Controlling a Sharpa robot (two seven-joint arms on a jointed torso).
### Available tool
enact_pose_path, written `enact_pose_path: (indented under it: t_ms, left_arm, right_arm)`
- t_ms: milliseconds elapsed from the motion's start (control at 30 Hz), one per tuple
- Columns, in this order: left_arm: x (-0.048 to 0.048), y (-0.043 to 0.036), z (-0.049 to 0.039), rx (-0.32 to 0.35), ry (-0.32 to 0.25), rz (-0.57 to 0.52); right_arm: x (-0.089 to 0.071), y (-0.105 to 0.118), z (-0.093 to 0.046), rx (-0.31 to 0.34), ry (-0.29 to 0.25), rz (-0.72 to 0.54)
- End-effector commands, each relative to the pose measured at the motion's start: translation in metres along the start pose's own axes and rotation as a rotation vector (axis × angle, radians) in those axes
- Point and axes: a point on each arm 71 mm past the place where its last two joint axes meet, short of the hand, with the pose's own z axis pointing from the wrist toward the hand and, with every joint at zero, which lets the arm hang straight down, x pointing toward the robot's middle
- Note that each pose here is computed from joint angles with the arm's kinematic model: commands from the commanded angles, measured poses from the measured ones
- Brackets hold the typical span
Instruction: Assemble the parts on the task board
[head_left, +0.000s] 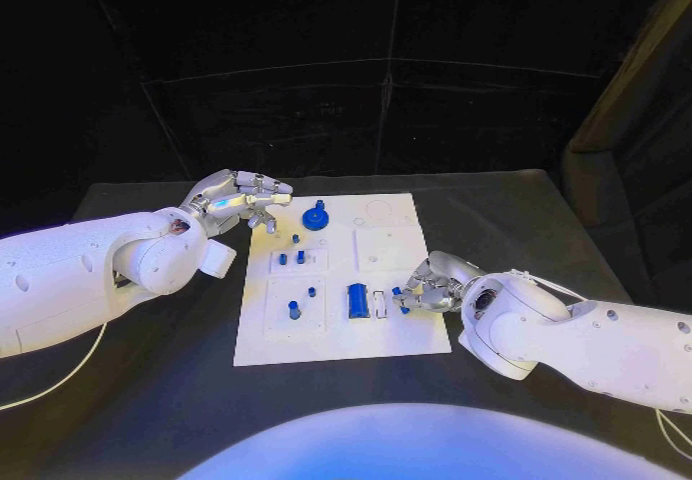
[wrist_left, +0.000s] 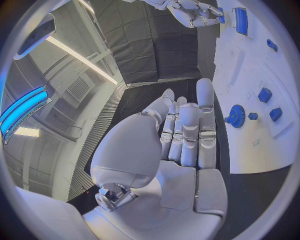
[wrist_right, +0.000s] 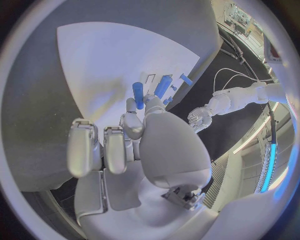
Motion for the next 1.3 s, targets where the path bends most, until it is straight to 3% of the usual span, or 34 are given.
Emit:
enact_pose_path:
  t_ms: [33,700,1300]
  left_arm:
    - [0.0014,-0.0013,0.0007,0.004,0.011,-0.007]
    - [0.0012,-0.0013,0.0006,0.004,0.011,-0.007]
    - [0.0021,-0.0014,0.0008,0.005,0.017,-0.009]
  right_arm:
    - [0.003,0.002,0.002,0.015,0.019,0.077]
    - [0.015,0.015,0.015,0.015,0.074,0.050]
    - [0.018,0.017,0.017,0.011,0.092,0.031]
